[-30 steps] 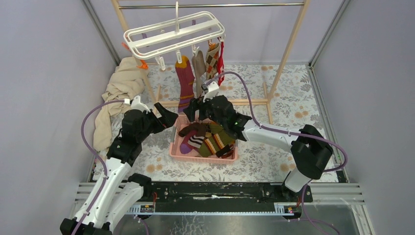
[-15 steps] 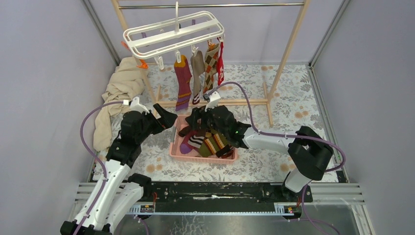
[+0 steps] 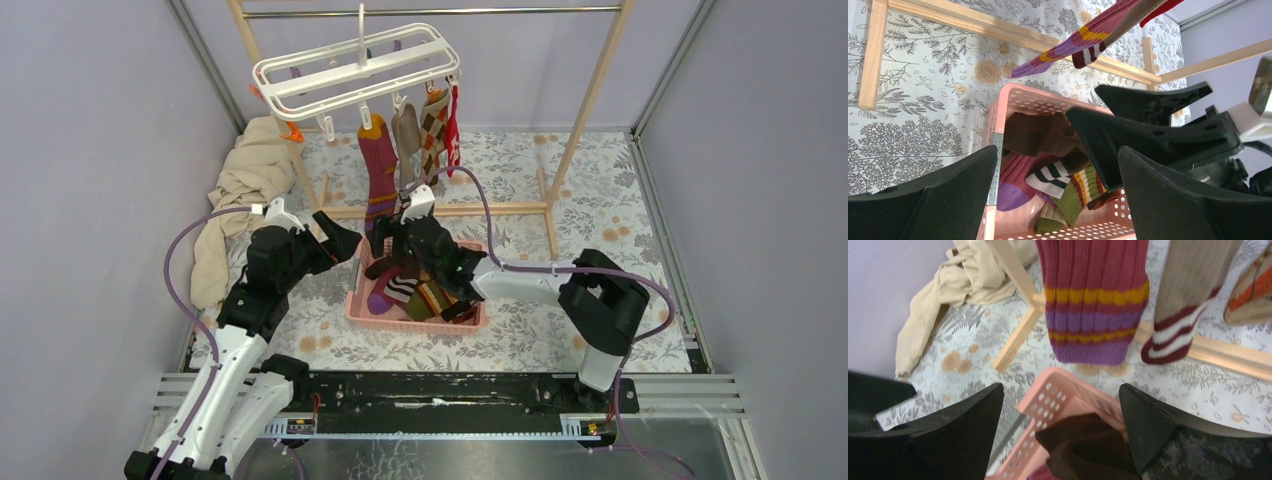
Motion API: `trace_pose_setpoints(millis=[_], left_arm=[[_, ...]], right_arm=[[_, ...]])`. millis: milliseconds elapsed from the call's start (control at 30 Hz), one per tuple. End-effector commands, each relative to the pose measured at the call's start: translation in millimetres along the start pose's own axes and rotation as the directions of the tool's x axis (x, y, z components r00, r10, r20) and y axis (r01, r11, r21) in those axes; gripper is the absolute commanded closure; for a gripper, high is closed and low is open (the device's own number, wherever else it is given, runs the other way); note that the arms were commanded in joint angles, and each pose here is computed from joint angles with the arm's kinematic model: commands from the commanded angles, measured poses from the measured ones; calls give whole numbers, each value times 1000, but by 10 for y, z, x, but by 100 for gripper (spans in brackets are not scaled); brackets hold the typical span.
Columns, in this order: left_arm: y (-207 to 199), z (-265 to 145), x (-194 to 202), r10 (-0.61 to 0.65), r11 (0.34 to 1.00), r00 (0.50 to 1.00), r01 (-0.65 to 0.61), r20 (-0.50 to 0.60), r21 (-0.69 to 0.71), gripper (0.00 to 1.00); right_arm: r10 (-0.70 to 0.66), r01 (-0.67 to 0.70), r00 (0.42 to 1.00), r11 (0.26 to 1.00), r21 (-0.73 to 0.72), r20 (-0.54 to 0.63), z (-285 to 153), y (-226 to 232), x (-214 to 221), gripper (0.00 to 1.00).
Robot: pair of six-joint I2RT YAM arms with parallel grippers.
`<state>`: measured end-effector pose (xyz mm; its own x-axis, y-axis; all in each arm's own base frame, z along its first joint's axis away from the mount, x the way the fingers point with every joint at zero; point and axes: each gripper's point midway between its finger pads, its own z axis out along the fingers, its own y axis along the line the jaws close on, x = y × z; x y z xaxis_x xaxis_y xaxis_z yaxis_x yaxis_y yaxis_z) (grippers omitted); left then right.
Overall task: Remove the socks clipped to the hanger
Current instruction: Remove the sock from the hanger.
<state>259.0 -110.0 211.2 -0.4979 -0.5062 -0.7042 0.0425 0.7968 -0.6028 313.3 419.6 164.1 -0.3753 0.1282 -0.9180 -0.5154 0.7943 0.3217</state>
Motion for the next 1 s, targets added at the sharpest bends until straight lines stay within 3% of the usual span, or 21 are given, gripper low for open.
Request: trace_pose_setpoints(millis=[0,100,567,733,800,900,967], left_arm=[[-99,-24,-170,-4,1000,999,2,48,30,2],[-127,-52,-218,-1,999,998,-1,58,35,1],[-137,-122,-322,9,1000,997,-11,80,29,2],[-168,-128,-325,3,999,997,-7,75,46,2],[-169,-125,-316,4,999,997,-8,71,48,2],[-156,-118,-304,2,999,998,-5,68,46,2],[-158,-107,-289,2,999,998,-5,63,51,2]], right_arm=[[34,-44,988,997,62,148,208,139,-511,5],[28,-44,987,994,96,158,353,150,-561,1],[36,-56,994,979,197,102,767,41,-352,0],[81,-103,987,982,159,137,914,-158,-305,3],[87,-109,985,983,146,150,919,-232,-339,10],[93,-116,980,986,123,174,870,-324,-436,29],[82,-105,980,987,122,183,826,-377,-485,53]])
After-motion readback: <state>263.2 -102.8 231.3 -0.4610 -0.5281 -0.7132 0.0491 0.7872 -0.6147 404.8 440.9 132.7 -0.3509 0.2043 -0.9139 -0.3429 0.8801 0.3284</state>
